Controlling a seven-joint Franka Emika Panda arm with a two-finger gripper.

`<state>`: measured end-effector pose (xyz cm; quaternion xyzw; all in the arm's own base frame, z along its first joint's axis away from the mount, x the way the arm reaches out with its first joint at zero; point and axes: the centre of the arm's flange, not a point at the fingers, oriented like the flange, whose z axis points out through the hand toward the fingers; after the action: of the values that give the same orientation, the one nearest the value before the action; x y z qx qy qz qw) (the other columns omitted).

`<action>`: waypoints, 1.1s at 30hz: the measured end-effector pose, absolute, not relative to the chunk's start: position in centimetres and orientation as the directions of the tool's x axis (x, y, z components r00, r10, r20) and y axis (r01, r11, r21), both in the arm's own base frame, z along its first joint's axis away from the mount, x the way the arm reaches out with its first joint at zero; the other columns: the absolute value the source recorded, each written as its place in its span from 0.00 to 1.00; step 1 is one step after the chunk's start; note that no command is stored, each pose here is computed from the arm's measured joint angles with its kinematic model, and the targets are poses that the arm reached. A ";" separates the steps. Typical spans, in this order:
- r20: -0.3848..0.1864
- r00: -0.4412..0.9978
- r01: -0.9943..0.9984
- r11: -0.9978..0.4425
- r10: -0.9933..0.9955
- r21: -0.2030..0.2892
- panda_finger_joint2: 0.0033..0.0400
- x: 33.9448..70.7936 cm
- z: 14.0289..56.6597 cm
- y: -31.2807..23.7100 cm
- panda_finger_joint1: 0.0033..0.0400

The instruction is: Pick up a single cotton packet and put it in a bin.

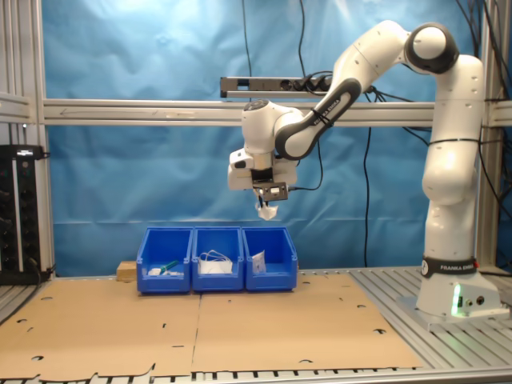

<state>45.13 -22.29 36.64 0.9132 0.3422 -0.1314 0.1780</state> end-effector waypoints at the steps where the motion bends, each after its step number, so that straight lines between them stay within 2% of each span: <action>1: -0.362 0.731 0.672 -0.702 0.578 0.235 0.01 45.1 36.6 -22.3 0.01; 31: -0.362 0.735 0.667 -0.707 0.573 0.235 0.02 45.0 36.6 -22.6 0.02; 32: -0.361 0.735 0.667 -0.707 0.573 0.235 0.15 45.0 36.6 -22.6 0.15; 33: -0.361 0.735 0.667 -0.707 0.573 0.235 0.15 45.0 36.6 -22.6 0.15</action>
<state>44.97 -22.61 36.65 0.9145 0.3389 -0.1319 0.1774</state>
